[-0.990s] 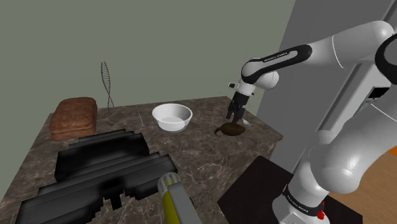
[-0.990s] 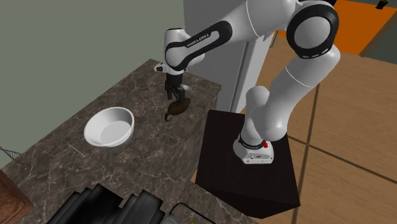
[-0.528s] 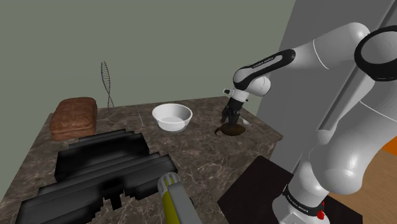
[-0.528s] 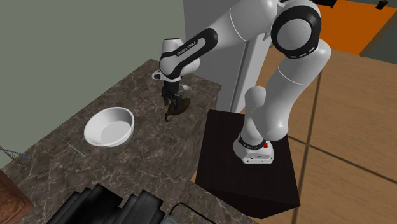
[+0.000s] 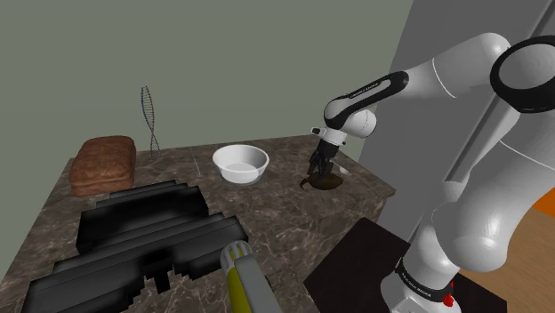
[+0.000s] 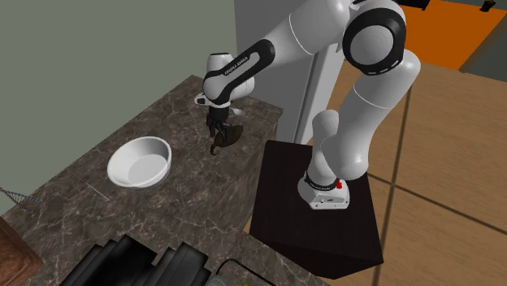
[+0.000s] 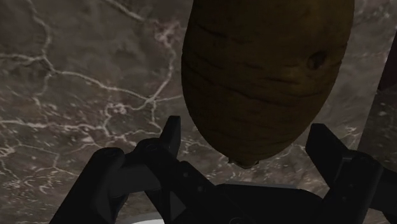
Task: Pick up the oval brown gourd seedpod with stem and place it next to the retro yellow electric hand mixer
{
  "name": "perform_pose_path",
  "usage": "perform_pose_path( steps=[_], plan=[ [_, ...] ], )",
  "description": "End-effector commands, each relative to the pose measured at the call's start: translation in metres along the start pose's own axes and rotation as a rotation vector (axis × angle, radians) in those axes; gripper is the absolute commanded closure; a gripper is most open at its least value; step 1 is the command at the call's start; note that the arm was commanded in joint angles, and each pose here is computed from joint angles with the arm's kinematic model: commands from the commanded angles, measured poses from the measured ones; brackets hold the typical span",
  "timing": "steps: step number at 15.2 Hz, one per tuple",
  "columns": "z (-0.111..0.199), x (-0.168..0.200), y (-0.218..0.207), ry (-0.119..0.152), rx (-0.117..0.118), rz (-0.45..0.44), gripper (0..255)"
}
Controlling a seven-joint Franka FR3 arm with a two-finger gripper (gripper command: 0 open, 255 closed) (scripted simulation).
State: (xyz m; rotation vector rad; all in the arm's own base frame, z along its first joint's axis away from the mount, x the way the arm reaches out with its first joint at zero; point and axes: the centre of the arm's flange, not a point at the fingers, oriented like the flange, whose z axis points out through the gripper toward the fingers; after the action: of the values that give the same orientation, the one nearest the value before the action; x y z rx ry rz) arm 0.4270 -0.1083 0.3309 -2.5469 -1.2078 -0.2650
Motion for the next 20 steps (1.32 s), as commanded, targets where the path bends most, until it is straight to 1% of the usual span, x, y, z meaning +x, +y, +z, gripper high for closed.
perform_pose_path(
  steps=[1, 2, 11, 20],
  plan=[
    [0.000, 0.000, 0.000, 0.000, 0.000, 0.000, 0],
    [0.000, 0.000, 0.000, 0.000, 0.000, 0.000, 255],
    [0.000, 0.000, 0.000, 0.000, 0.000, 0.000, 255],
    [-0.044, 0.014, -0.009, 0.000, 0.000, 0.000, 255]
  ],
)
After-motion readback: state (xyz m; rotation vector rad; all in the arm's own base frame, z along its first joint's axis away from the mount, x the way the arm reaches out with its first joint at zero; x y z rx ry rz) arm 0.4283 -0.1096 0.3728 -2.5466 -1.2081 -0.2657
